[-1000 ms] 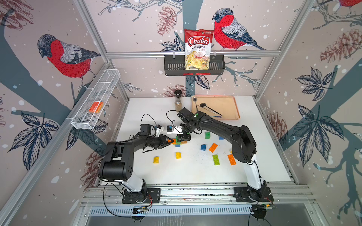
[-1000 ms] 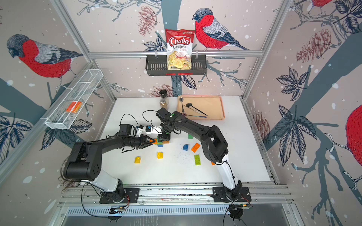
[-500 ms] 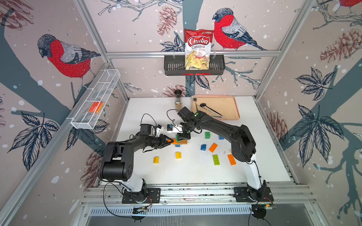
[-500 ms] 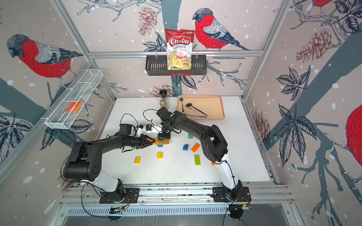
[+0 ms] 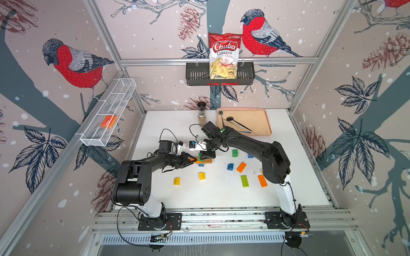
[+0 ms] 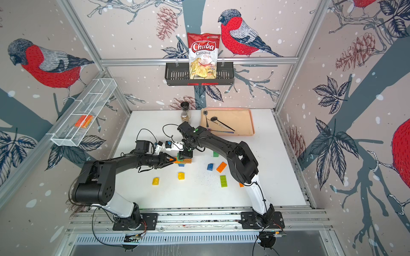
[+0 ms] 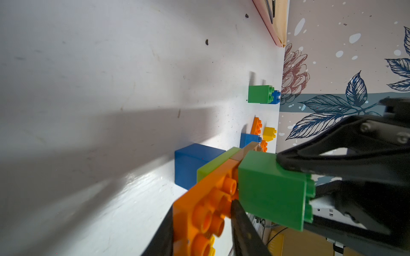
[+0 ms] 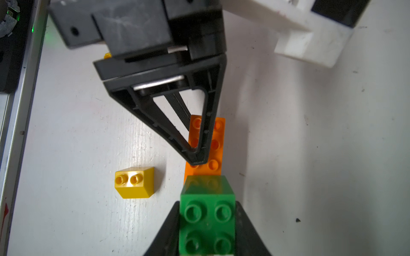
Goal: Assemble a fork with lego
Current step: Assemble the lego brick with the lego brick.
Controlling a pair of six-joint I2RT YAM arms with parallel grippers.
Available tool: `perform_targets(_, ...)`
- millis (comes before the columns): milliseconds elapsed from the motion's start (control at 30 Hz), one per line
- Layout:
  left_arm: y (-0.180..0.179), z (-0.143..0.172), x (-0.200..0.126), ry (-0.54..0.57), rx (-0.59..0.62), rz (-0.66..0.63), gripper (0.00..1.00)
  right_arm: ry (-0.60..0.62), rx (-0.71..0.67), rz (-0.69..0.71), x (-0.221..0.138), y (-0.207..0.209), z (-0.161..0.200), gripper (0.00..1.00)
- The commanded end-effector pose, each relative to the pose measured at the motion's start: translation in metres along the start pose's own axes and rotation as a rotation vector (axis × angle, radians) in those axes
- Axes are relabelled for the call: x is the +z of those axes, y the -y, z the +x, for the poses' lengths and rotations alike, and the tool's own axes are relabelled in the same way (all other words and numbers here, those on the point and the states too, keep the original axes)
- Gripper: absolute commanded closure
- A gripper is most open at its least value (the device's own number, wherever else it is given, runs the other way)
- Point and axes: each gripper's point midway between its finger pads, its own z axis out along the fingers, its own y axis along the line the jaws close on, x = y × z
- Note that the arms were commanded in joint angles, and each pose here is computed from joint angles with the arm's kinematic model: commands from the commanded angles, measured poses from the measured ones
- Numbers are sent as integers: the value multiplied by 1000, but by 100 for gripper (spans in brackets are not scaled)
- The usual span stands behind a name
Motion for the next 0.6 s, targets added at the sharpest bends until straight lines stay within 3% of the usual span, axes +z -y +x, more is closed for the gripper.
perform_targets(0, 0, -2, 0, 7, 13, -10, 63, -84, 48, -17, 1, -7, 18, 71)
perform_targets(567, -2, -1, 1, 7, 10, -10, 64, -157, 78, 35, 13, -11, 33, 71)
